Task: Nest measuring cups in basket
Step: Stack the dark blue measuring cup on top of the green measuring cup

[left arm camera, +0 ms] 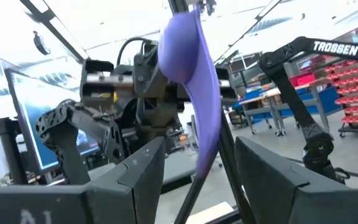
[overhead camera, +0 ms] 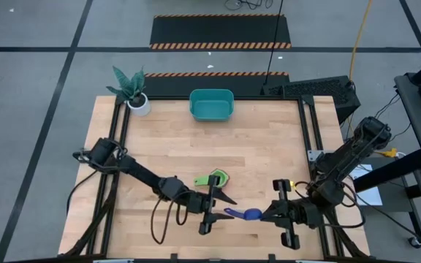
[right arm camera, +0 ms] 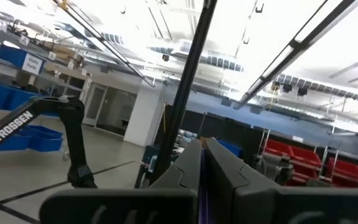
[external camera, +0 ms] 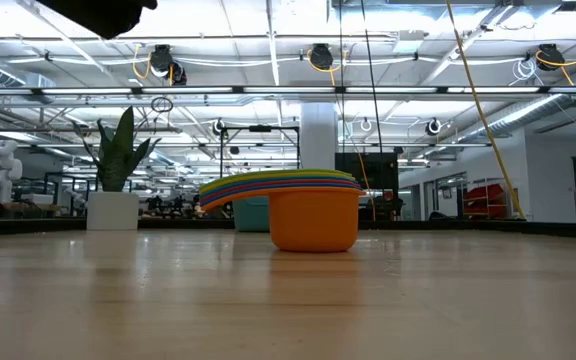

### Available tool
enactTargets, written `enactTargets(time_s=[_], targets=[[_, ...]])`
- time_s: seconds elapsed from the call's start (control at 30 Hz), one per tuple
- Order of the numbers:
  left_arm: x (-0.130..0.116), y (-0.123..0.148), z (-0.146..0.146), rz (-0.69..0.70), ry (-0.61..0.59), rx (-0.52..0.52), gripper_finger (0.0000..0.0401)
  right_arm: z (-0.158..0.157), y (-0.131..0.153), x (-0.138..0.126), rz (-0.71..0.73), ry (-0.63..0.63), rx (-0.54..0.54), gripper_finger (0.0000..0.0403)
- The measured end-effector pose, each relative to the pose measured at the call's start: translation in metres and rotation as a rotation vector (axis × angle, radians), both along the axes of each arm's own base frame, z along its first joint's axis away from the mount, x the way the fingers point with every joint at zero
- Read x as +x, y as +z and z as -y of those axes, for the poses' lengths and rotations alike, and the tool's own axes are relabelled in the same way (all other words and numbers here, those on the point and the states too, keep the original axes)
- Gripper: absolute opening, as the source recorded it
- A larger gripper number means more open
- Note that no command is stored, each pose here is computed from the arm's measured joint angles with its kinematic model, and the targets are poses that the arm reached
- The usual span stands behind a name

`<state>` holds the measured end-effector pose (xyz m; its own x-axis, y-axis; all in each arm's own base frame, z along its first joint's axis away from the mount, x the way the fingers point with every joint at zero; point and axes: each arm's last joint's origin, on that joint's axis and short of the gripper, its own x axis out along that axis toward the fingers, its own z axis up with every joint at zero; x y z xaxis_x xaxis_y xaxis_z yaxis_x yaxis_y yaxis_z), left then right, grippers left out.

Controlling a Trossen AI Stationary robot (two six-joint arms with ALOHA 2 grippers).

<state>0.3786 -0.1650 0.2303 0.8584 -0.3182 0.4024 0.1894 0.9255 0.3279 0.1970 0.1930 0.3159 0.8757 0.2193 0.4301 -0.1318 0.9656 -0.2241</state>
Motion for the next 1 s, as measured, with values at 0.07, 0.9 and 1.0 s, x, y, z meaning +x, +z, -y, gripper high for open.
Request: enactTargets(time_s=[0.07,0.9,1.0], targets=[[0.0001,0.0014,0.0004,0.008,-0.009,0.001,0.0187,0.0012,-0.0007,0.0018,-0.007,-0.002,0.009,0.0],[-0.0063,0.0091,0.0053,0.103,-0.083,-0.002,0.0093,-0.0028,0.0027,-0.0038,0.038,0.062,0.02,0.0],[-0.0065,0.0094,0.0052,0.108,-0.082,0.001,0.0076,-0.0028,0.0027,-0.0038,0.038,0.062,0.02,0.0]])
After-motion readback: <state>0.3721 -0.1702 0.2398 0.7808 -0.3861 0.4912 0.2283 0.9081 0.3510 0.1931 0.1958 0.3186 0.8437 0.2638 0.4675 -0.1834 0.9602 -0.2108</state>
